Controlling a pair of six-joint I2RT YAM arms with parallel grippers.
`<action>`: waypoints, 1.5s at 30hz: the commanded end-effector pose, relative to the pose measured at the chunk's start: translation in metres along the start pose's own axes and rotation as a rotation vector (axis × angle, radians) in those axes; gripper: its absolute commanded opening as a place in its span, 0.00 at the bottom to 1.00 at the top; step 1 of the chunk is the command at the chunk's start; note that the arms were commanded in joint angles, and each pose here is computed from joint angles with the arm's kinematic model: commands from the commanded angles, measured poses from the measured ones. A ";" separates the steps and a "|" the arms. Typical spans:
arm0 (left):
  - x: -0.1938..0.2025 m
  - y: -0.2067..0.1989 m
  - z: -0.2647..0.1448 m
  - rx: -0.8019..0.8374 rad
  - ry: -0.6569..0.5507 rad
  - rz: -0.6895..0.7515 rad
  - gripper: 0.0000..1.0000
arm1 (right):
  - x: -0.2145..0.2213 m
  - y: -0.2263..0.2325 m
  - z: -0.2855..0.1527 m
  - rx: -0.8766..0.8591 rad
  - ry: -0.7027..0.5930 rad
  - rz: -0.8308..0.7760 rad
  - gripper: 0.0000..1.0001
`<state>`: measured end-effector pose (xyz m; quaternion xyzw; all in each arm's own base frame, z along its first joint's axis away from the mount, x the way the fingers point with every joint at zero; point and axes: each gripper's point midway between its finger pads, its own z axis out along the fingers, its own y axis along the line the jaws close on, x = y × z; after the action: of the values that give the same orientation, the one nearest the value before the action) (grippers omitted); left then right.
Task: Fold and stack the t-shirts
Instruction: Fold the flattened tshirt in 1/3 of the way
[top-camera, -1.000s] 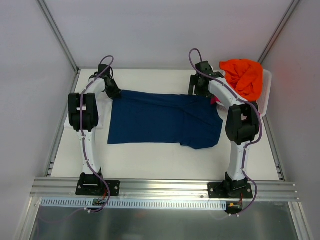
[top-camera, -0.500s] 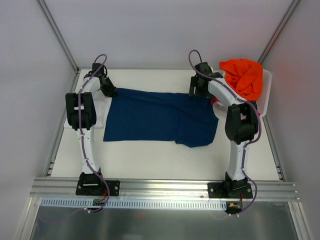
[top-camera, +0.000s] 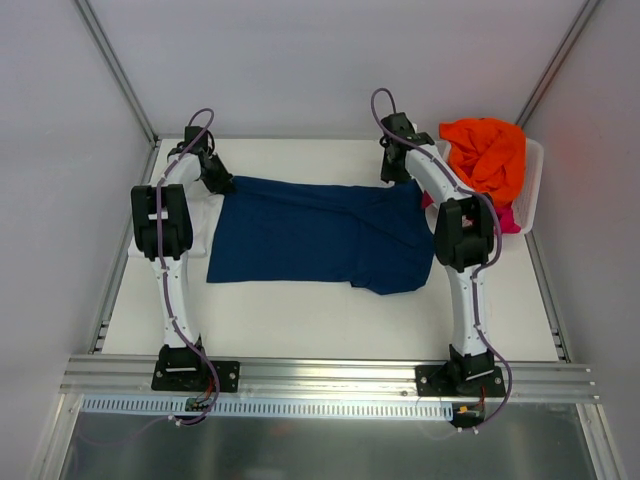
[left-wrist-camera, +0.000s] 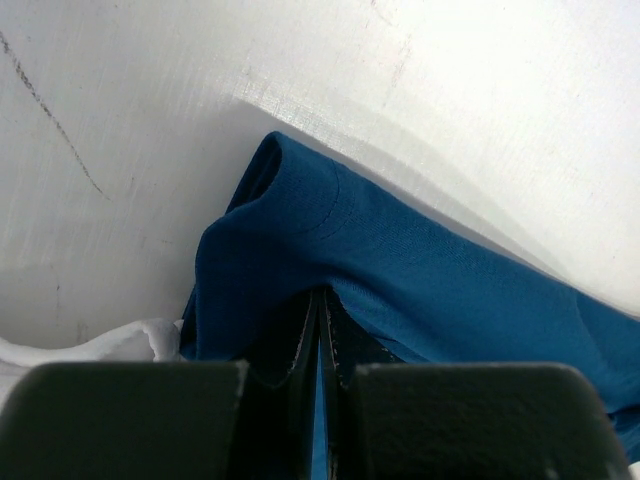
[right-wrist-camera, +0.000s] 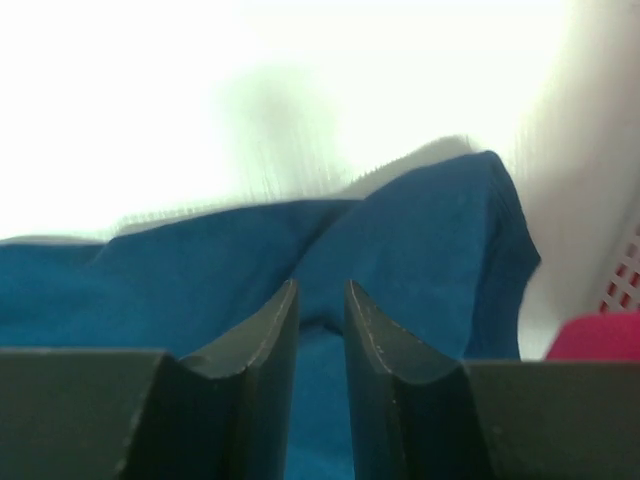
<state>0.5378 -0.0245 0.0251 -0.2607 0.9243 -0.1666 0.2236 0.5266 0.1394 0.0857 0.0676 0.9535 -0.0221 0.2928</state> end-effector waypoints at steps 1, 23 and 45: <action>0.002 0.004 -0.006 -0.017 0.013 -0.003 0.00 | 0.011 -0.011 0.009 0.053 0.054 0.001 0.28; 0.003 0.008 -0.003 -0.029 0.015 0.000 0.00 | 0.043 -0.118 0.021 0.332 0.213 0.055 0.30; -0.042 -0.139 -0.191 0.035 -0.562 0.349 0.81 | -0.077 -0.022 -0.121 -0.279 -0.266 -0.002 0.82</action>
<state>0.5344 -0.0737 0.1572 -0.1621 0.9025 -0.0932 0.3880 0.5322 0.1026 0.1376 0.0631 0.9380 0.0620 0.3352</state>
